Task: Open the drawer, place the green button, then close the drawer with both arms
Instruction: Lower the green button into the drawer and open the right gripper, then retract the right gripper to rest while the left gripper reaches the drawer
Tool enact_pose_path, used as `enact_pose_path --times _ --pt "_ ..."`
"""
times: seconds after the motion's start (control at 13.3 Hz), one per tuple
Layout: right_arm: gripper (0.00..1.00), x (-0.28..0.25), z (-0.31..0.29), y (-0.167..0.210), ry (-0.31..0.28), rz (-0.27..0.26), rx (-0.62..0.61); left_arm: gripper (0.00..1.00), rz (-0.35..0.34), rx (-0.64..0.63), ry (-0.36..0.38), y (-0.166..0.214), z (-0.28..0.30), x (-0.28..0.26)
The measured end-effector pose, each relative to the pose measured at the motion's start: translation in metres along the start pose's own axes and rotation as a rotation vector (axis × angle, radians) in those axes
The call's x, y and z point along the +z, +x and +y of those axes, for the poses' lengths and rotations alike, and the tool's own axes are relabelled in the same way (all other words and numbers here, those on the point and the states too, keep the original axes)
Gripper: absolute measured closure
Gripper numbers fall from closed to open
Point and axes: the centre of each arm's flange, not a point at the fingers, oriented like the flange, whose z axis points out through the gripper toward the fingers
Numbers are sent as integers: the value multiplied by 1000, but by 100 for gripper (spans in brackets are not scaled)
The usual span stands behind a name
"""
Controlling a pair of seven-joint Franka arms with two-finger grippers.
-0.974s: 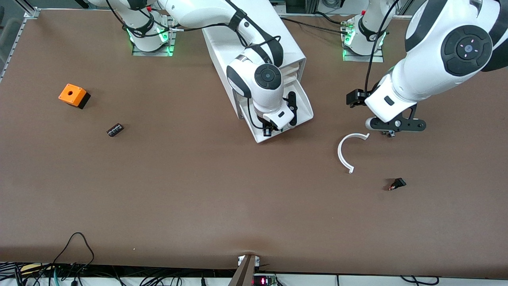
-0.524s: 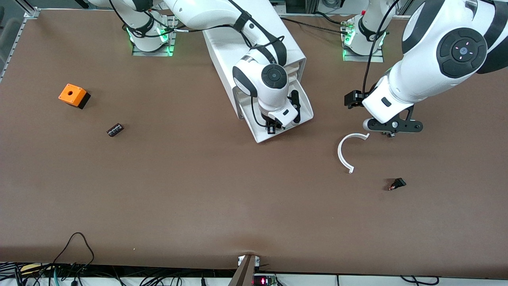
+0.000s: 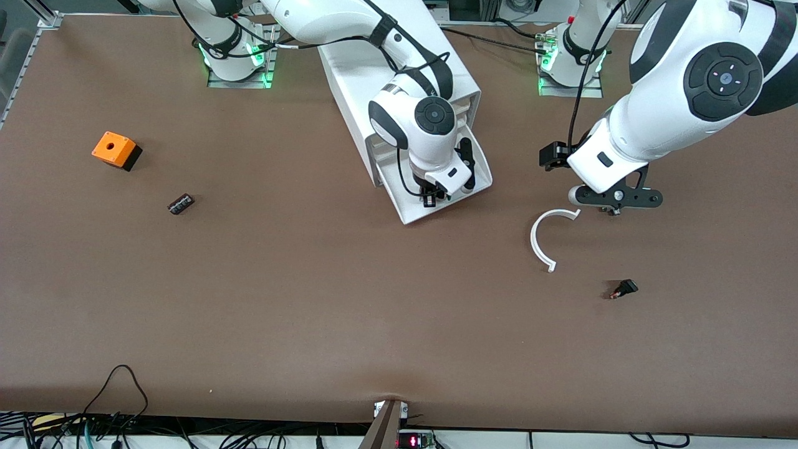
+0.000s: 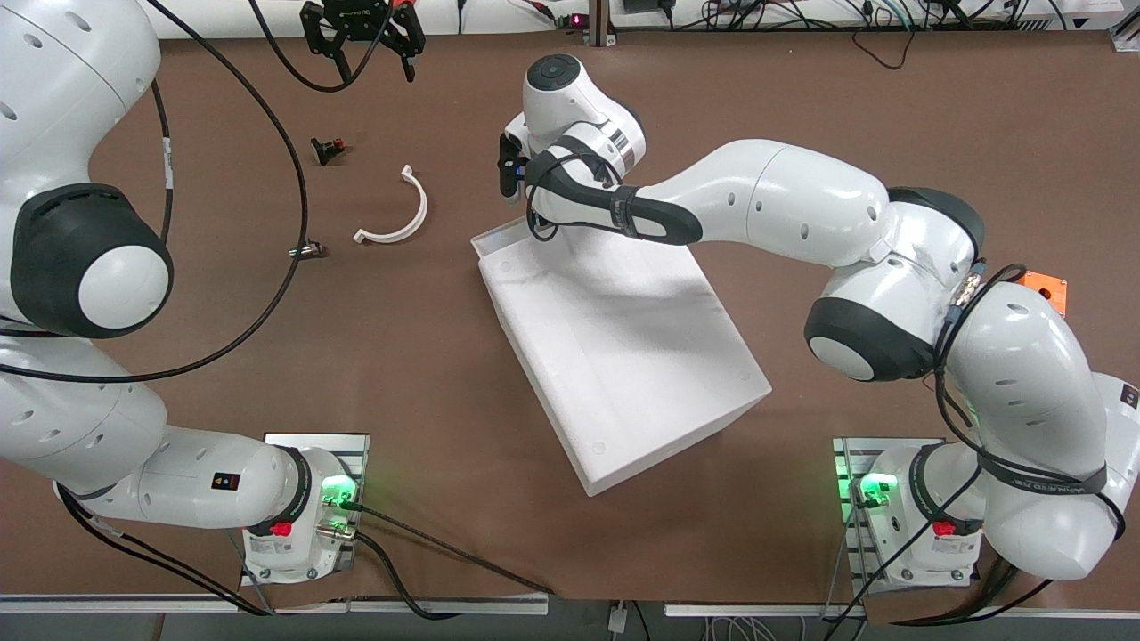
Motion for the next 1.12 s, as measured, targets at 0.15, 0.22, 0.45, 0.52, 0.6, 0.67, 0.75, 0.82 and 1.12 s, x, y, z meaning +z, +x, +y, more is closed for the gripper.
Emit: enact_pose_path --times 0.15,0.22,0.45,0.52,0.6,0.67,0.75,0.82,1.12 --pt "52 0 -1 1 0 0 -1 0 0 1 0 0 0 0" --pt "43 -1 0 1 -2 0 -1 0 -1 0 0 0 0 0" --pt "11 -15 14 -9 -33 -13 19 0 -1 13 0 -2 7 1" --pt "1 -28 21 -14 -48 -16 30 0 -1 19 0 -4 10 1" --pt "0 -46 29 -20 -68 -14 42 0 -1 23 0 -4 12 1" --pt "0 -67 37 -28 -93 -9 57 0 -1 25 0 -5 13 1" --pt "0 -91 47 -39 -123 -4 78 0 -1 25 0 -5 13 1" --pt "0 -115 58 -52 -156 3 101 0 -2 24 0 -4 13 1" --pt "0 -179 100 -116 -260 -2 256 0 -16 24 -1 1 13 9"
